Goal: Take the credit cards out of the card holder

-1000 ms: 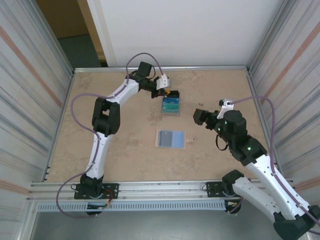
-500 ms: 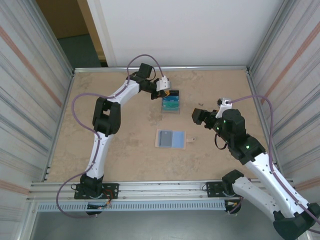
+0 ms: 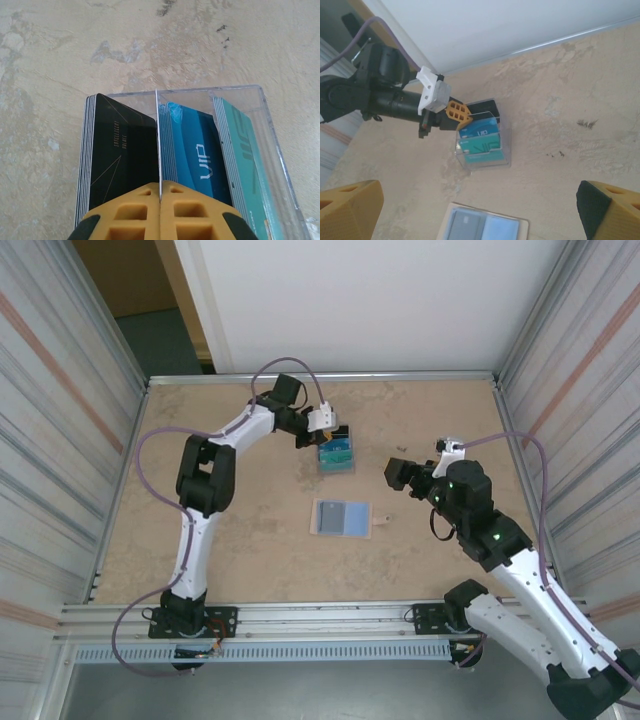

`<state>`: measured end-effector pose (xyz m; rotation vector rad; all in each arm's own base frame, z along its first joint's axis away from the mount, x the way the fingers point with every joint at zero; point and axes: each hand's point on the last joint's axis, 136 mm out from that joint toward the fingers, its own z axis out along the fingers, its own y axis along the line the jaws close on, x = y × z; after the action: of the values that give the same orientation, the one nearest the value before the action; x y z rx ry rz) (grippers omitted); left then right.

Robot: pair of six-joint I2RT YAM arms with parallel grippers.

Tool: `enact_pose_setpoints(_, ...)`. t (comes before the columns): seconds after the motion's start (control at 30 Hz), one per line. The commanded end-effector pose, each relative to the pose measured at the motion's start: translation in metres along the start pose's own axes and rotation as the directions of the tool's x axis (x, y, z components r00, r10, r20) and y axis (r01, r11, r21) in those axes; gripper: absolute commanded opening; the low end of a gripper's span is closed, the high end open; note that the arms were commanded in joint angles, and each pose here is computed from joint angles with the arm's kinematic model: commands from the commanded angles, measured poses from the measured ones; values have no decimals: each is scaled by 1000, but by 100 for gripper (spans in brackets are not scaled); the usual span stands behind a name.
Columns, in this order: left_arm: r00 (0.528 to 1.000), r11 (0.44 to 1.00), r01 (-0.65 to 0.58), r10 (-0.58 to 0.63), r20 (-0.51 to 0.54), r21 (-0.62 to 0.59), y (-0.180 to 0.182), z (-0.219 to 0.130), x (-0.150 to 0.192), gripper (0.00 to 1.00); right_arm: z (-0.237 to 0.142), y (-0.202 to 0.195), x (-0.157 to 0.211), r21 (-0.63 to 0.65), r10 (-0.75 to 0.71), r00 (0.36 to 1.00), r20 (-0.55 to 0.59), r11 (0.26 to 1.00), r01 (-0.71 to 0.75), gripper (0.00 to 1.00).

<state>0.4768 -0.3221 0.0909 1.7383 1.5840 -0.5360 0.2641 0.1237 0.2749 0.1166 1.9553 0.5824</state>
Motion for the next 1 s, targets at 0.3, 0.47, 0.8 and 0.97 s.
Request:
enact_pose_setpoints(0.3, 999, 998, -24, 23, -25, -54, -2, -21, -20, 18, -3, 0, 1, -22, 19, 1000, 6, 1000, -19, 99)
enact_pose_setpoints(0.47, 999, 995, -50, 49, -8, -88, 2, -25, -29, 20, -2, 1, 4, -28, 21, 1000, -4, 999, -21, 99)
enact_pose_setpoints(0.8, 996, 982, -90, 92, 5, -163, 13, -33, -40, 31, -1, 3, 6, -39, 20, 1000, -12, 999, -20, 99)
enact_pose_setpoints(0.97, 995, 975, -100, 98, -20, -200, 21, -33, -36, 32, -1, 4, 5, -42, 20, 1000, -12, 999, -21, 99)
